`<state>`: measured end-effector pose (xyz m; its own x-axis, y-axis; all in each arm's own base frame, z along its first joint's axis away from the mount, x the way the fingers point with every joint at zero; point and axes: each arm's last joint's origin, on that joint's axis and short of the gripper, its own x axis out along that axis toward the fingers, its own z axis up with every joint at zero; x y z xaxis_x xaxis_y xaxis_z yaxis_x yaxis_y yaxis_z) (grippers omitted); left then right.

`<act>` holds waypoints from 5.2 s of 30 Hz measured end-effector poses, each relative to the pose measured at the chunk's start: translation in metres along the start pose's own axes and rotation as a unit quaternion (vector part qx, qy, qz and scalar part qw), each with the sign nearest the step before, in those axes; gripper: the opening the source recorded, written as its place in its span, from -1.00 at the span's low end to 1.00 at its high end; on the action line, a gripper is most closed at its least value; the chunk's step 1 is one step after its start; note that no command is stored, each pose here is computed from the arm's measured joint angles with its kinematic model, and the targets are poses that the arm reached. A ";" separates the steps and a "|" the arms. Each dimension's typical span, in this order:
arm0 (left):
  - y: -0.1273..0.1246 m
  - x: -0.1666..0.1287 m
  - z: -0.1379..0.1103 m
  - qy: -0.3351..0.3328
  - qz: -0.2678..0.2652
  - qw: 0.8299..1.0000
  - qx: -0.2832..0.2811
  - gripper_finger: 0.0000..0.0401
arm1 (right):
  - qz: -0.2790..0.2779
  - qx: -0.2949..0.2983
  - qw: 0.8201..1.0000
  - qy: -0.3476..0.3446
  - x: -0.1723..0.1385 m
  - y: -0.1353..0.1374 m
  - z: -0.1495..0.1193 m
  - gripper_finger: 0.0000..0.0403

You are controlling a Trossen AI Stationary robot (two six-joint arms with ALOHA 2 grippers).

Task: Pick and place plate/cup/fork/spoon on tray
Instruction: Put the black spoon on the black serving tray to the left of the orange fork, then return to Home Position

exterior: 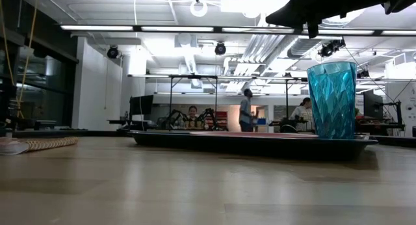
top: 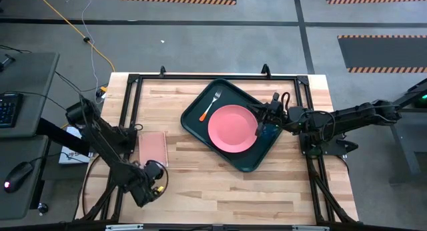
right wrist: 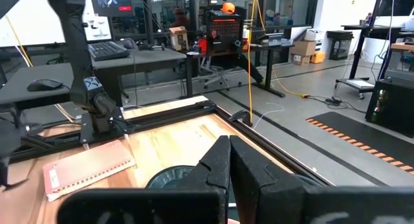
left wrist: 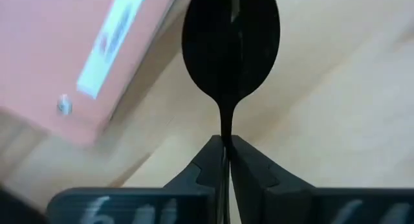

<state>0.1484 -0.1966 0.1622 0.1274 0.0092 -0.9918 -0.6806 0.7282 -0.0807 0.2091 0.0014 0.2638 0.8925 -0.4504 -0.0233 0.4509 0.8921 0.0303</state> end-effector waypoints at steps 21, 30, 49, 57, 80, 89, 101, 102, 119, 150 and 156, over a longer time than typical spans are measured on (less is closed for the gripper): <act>0.049 -0.089 0.216 -0.297 0.035 0.941 0.155 -0.99 | 0.000 0.003 1.000 -0.003 0.000 0.000 0.001 -1.00; 0.122 -0.060 0.319 -0.303 -0.013 0.947 0.102 -0.99 | 0.002 0.001 1.000 -0.002 0.000 0.000 0.000 -1.00; 0.136 -0.003 0.409 -0.213 0.033 0.975 0.053 -1.00 | 0.030 -0.009 1.000 0.003 0.000 0.002 0.000 -1.00; 0.149 0.018 0.414 -0.185 0.036 0.982 0.006 -1.00 | 0.030 -0.001 1.000 0.003 0.000 0.002 0.000 -1.00; 0.151 0.047 0.418 -0.160 0.038 0.986 0.016 -0.84 | 0.030 -0.001 1.000 0.003 0.000 0.002 -0.001 -1.00; 0.150 0.046 0.418 -0.162 0.036 0.986 0.024 -0.66 | 0.030 -0.001 1.000 0.003 0.000 0.002 -0.001 -1.00; 0.152 -0.086 0.402 -0.294 0.016 0.953 0.069 -0.27 | 0.029 -0.009 0.999 0.017 0.000 0.002 -0.003 -1.00; 0.150 -0.100 0.394 -0.315 0.003 0.946 0.071 -0.26 | 0.029 -0.010 0.999 0.018 0.000 0.002 -0.004 -1.00; 0.122 -0.087 0.170 -0.579 -0.179 0.755 0.248 -0.95 | 0.028 0.015 0.999 0.022 0.000 0.002 -0.004 -1.00; 0.173 -0.106 0.110 -0.696 -0.215 0.649 0.217 -0.98 | 0.020 -0.005 1.000 0.010 0.000 0.001 -0.002 -1.00; 0.173 -0.106 0.110 -0.700 -0.207 0.646 0.224 -0.98 | 0.020 -0.005 1.000 0.010 0.000 0.001 -0.002 -1.00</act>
<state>0.0971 0.0038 0.2646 0.9726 0.1320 0.1912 -0.1417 0.9892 0.0378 0.2095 0.0026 0.2619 0.9098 -0.4129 -0.0419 0.4140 0.9101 0.0212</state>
